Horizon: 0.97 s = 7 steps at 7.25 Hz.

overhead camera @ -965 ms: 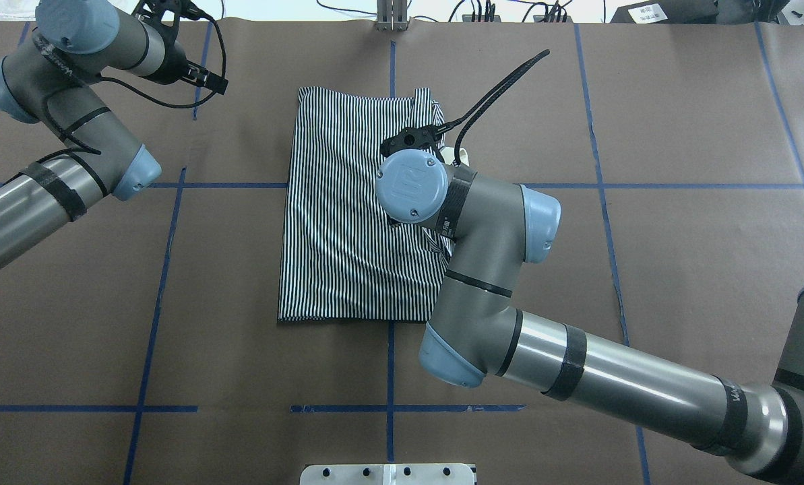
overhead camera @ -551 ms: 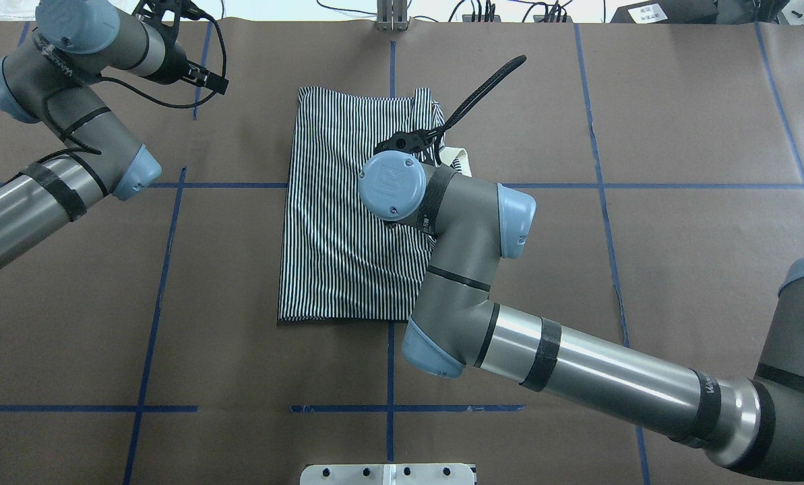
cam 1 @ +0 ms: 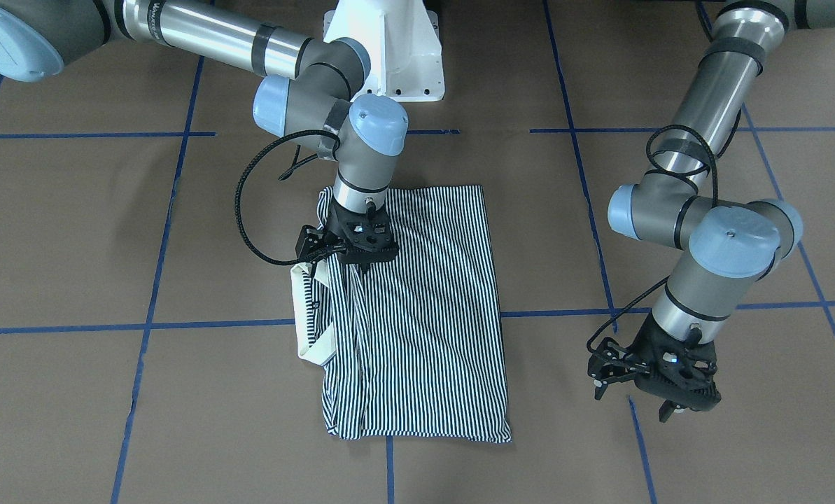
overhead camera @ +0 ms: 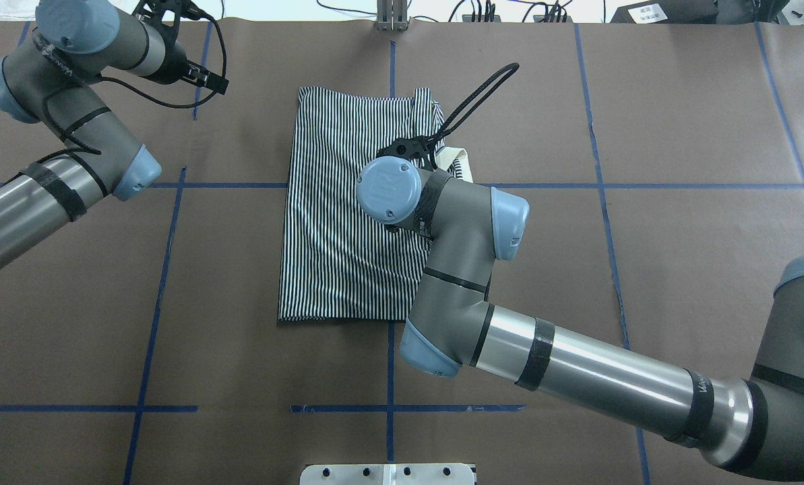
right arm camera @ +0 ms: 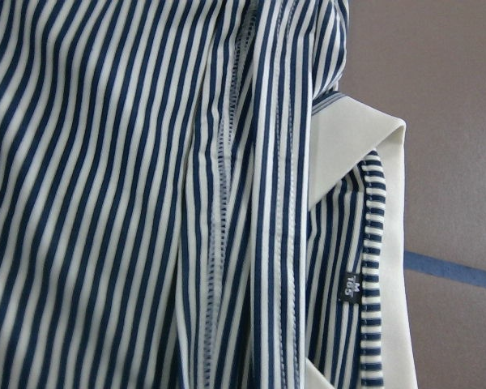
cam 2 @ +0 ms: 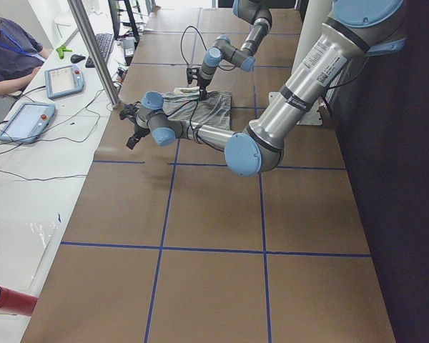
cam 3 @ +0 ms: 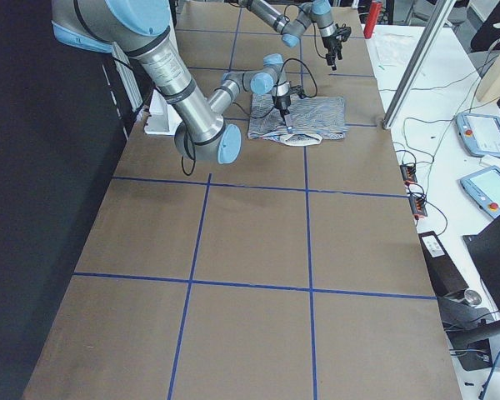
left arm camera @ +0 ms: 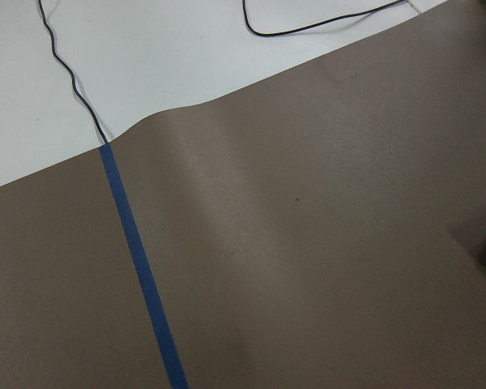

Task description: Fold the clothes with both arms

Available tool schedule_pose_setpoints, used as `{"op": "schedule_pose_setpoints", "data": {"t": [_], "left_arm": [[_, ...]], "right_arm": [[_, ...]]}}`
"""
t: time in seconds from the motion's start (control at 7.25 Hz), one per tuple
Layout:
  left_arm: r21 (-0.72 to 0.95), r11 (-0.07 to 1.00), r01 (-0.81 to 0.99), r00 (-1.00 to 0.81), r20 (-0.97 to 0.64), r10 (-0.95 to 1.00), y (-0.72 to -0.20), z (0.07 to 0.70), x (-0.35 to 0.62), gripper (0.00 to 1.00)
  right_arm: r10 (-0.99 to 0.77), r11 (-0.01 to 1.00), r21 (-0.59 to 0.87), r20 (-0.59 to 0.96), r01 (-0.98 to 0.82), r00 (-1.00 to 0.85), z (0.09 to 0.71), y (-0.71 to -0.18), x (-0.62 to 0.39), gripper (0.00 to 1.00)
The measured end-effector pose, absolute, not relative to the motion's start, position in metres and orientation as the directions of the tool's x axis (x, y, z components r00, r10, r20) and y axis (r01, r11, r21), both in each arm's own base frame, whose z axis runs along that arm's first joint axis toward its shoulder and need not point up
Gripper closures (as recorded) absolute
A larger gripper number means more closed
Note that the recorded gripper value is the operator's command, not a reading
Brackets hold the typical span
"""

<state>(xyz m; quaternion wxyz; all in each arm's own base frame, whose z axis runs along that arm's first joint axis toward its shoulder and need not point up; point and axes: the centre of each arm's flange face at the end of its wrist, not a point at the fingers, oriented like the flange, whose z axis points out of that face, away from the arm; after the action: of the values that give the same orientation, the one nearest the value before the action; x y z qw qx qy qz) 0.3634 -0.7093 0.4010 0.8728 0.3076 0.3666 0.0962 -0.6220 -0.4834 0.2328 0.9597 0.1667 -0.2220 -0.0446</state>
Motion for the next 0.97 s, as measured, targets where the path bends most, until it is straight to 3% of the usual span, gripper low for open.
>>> {"op": "schedule_pose_setpoints", "data": {"t": [0.97], "left_arm": [[0.607, 0.793, 0.057, 0.713, -0.581, 0.393, -0.71, 0.4, 0.364, 0.0]], "right_arm": [[-0.175, 0.952, 0.295, 0.329, 0.075, 0.928, 0.277, -0.519, -0.579, 0.0]]}}
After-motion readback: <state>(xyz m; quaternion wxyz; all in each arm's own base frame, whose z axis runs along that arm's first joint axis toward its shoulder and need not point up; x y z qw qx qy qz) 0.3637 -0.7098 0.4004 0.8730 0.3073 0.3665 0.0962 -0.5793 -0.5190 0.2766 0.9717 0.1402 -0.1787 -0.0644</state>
